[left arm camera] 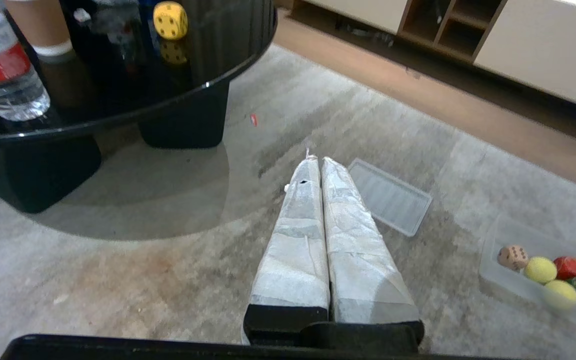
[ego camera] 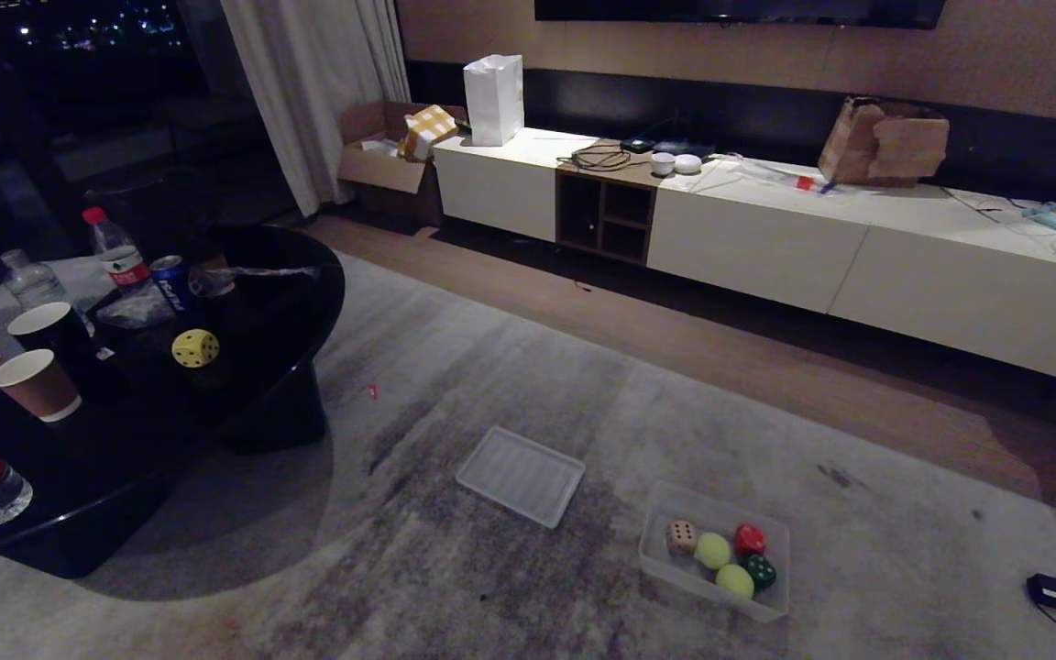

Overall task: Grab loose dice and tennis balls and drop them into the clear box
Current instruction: Pick up toys out of the box

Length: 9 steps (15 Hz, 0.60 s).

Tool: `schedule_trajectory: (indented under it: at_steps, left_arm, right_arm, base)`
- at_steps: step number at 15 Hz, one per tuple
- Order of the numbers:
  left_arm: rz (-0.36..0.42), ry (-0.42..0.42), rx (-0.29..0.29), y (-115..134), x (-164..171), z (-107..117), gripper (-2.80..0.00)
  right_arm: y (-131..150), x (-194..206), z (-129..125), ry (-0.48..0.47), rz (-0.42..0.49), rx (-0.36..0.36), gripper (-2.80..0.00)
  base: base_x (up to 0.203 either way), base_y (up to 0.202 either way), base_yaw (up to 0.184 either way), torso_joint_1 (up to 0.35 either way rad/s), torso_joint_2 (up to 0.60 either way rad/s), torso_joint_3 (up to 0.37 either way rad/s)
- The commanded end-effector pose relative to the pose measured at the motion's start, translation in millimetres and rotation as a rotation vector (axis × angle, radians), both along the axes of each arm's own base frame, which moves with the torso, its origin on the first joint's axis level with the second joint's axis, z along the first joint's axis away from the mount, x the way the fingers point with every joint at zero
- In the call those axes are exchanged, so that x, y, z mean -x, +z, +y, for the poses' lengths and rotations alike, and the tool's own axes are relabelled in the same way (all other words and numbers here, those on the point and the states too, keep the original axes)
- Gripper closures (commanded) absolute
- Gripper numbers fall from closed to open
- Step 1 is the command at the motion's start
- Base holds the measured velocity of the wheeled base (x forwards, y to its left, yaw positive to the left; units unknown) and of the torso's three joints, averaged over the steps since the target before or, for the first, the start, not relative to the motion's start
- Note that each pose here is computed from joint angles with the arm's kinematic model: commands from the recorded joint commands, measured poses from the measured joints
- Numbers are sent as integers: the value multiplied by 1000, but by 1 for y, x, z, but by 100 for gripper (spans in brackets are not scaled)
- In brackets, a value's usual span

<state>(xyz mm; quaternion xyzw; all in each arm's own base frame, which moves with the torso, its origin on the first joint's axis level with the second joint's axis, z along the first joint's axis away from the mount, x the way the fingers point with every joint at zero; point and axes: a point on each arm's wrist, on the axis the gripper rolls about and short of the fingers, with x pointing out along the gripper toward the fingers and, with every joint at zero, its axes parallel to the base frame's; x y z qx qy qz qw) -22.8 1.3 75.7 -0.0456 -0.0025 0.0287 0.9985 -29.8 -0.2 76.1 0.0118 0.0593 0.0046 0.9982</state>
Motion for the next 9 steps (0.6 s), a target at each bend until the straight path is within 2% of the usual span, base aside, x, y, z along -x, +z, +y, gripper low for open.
schedule_trajectory:
  at_steps: [1, 5, 9]
  left_arm:
    - [2, 1, 1, 0, 0, 0, 0]
    - [4, -2, -4, 0, 0, 0, 0]
    - [4, -4, -8, 0, 0, 0, 0]
  right_arm:
    - [0, 0, 0, 0, 1, 0, 0]
    - [0, 0, 0, 0, 3, 1, 0]
    - [0, 0, 0, 0, 3, 1, 0]
  base:
    - [0, 0, 0, 5, -1, 198]
    - [0, 0, 0, -1, 4, 161]
    - [0, 0, 0, 1, 2, 30]
